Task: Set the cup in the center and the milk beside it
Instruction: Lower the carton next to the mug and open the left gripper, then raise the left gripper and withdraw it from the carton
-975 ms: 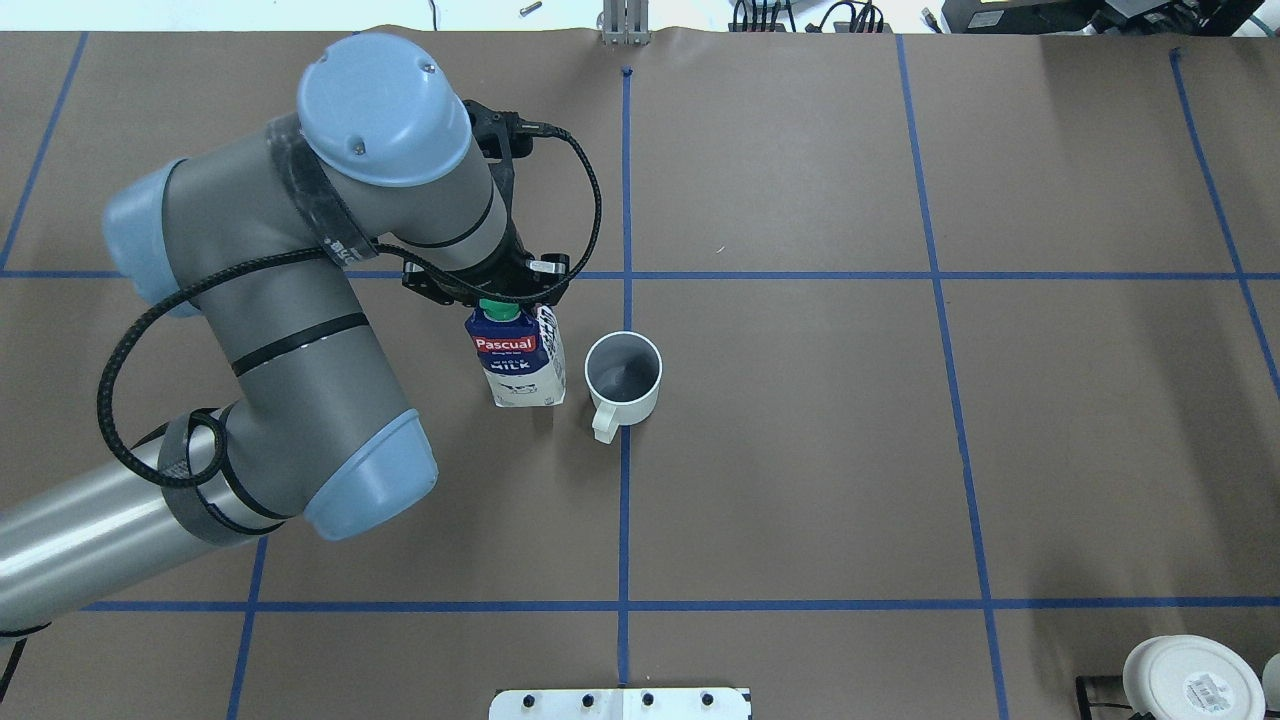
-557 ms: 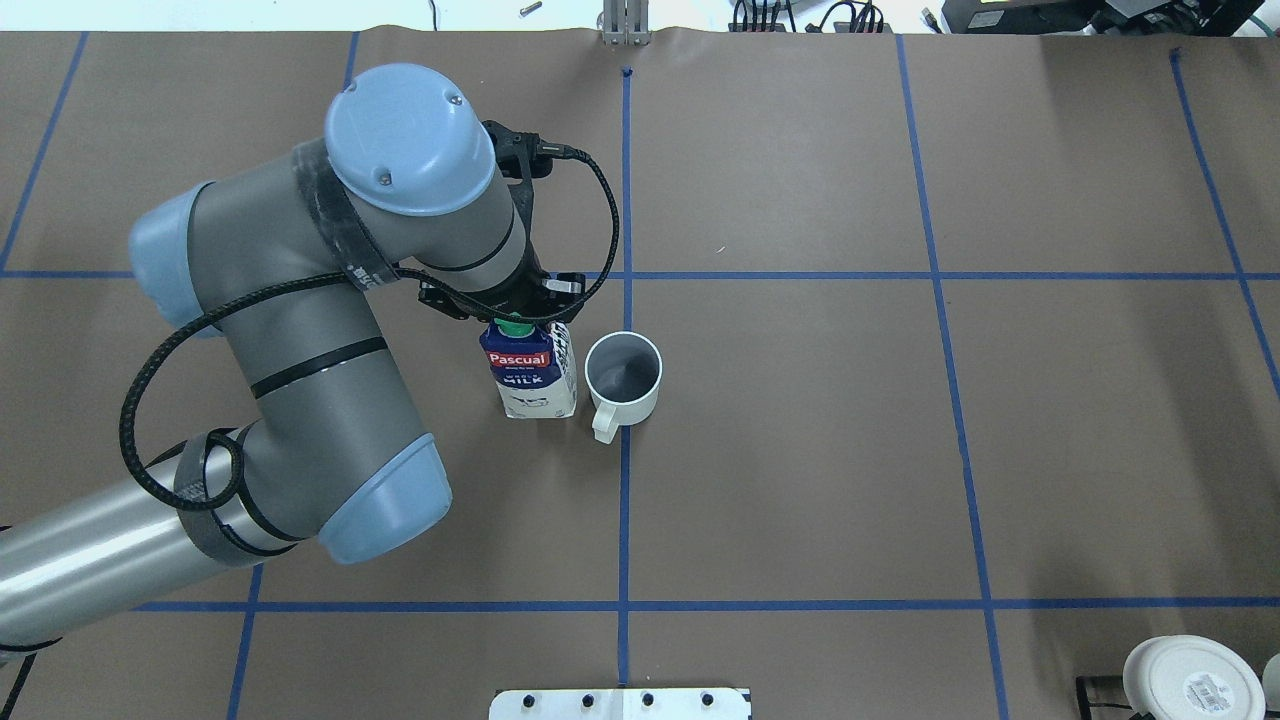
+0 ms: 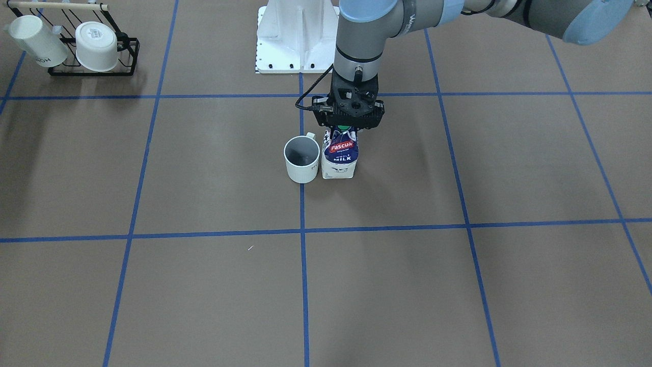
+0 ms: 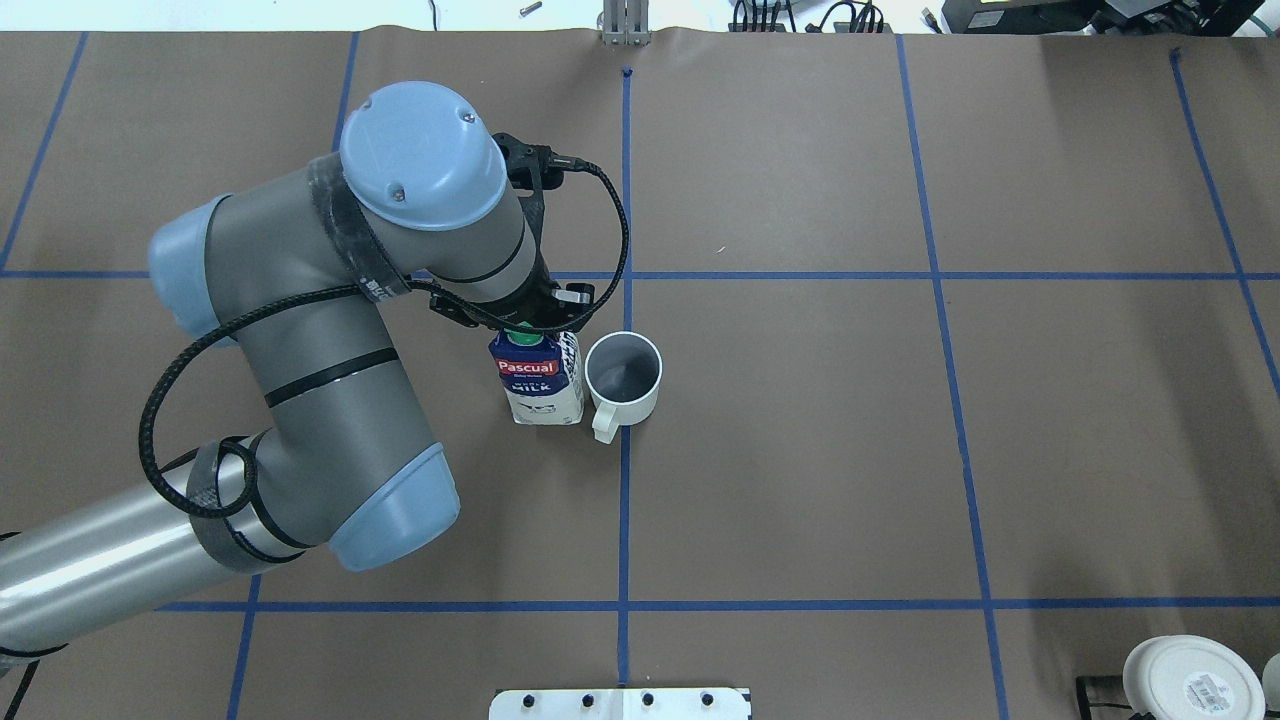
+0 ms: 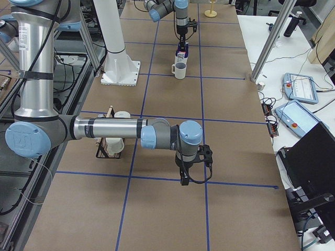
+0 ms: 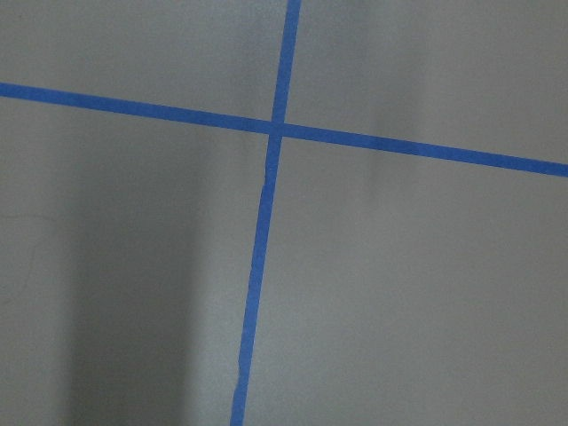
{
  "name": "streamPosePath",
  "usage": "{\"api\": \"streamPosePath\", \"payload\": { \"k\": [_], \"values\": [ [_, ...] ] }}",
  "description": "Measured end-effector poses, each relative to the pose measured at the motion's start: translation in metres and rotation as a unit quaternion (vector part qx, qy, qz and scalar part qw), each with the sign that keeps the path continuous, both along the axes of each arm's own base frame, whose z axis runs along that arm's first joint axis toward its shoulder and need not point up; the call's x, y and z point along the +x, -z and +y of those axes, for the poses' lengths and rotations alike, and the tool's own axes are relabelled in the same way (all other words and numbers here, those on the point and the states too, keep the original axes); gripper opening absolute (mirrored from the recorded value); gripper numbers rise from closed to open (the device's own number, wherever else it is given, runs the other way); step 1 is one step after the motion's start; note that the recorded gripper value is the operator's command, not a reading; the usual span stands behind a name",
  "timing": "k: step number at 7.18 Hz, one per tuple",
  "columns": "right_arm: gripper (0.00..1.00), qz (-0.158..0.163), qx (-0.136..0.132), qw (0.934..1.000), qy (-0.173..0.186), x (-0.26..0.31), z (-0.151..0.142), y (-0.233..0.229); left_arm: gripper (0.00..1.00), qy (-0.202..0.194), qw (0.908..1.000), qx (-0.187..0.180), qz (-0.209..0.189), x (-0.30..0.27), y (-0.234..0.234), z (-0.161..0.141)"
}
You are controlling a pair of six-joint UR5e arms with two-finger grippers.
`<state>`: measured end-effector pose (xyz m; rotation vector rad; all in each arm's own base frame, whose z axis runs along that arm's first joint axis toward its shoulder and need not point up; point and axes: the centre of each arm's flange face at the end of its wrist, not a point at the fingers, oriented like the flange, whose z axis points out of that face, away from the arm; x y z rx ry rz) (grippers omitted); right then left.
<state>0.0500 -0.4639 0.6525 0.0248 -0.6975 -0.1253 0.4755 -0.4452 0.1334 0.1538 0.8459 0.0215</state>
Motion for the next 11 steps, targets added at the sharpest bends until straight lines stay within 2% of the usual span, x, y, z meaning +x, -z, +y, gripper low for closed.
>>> {"api": "streamPosePath", "payload": {
  "k": [3, 5, 7, 8, 10, 11],
  "values": [
    [1.00, 0.000, 0.000, 1.0000, 0.000, 0.000, 0.000, 0.000, 0.99, 0.024, 0.9993, 0.027, -0.013, 0.000, -0.003, -0.003],
    [1.00, 0.000, 0.001, 1.0000, 0.000, 0.000, -0.001, 0.001, 0.99, 0.029, 0.9988, 0.040, -0.007, -0.019, 0.006, -0.002],
    [1.00, 0.000, 0.001, 1.0000, 0.000, 0.000, -0.001, 0.001, 0.99, 0.006, 0.9977, 0.063, -0.025, -0.069, 0.005, -0.018],
    [1.00, 0.000, 0.002, 1.0000, 0.001, 0.000, -0.002, 0.001, 0.99, -0.021, 0.9961, 0.076, -0.038, -0.116, -0.017, -0.037],
    [1.00, 0.002, 0.002, 1.0000, 0.001, 0.000, -0.002, 0.001, 0.99, -0.082, 0.9891, 0.099, -0.072, -0.224, -0.105, -0.075],
    [1.00, 0.002, 0.002, 1.0000, 0.001, 0.000, -0.002, 0.001, 0.99, -0.111, 0.9857, 0.084, -0.095, -0.257, -0.166, -0.086]
  ]
}}
